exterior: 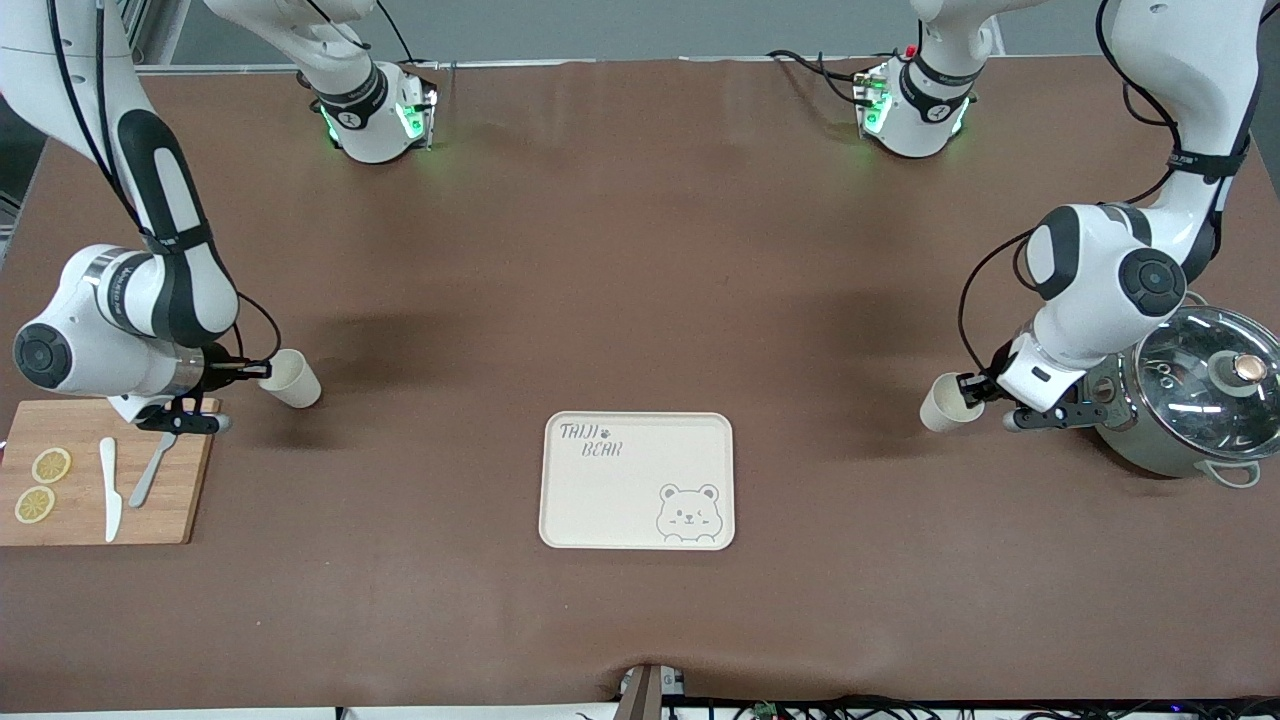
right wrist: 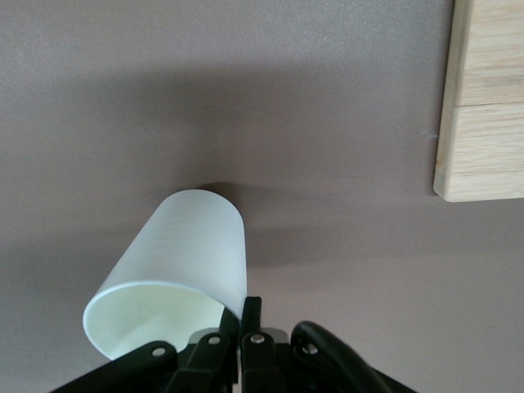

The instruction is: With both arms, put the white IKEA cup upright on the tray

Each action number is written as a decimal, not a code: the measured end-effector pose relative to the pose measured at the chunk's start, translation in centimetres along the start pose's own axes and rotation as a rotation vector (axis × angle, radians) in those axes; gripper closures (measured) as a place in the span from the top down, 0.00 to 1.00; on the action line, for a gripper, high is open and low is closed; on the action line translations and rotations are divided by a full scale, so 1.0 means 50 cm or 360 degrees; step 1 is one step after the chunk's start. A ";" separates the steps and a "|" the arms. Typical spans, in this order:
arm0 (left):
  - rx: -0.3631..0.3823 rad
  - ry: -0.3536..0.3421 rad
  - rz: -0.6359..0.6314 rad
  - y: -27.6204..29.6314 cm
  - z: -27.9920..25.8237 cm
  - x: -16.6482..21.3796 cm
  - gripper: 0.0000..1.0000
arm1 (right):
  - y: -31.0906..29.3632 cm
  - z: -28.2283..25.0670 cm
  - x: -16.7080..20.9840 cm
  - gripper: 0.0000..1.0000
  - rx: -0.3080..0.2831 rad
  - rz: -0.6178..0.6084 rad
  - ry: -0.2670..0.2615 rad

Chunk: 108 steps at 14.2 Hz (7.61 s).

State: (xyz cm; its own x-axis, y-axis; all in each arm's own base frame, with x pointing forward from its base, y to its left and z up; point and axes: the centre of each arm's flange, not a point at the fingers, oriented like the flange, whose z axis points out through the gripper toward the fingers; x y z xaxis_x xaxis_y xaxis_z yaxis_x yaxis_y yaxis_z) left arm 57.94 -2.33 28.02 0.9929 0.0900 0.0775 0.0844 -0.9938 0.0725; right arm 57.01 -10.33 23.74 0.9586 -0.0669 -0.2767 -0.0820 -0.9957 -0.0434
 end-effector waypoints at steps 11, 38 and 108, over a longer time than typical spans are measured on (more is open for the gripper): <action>-0.0017 -0.0047 -0.0048 0.093 -0.045 0.064 0.03 | -0.204 -0.225 0.057 0.02 0.0139 0.0181 0.0171; -0.0077 -0.0037 -0.0462 0.572 0.042 0.148 0.03 | -0.851 -0.001 0.115 0.07 0.0354 0.0282 0.0034; 0.0179 -0.0127 -0.0295 -0.004 -0.778 0.044 1.00 | -0.062 -0.794 -0.124 1.00 0.0029 0.0497 0.0254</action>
State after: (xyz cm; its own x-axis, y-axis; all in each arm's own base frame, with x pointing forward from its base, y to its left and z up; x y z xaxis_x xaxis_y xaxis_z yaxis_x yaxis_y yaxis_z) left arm 56.87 0.59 66.84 0.9627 0.2706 -0.0061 0.2703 -0.9622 -0.0332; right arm 62.15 -9.39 63.67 0.9168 -0.3788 -0.1261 -0.3816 -0.9243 0.0021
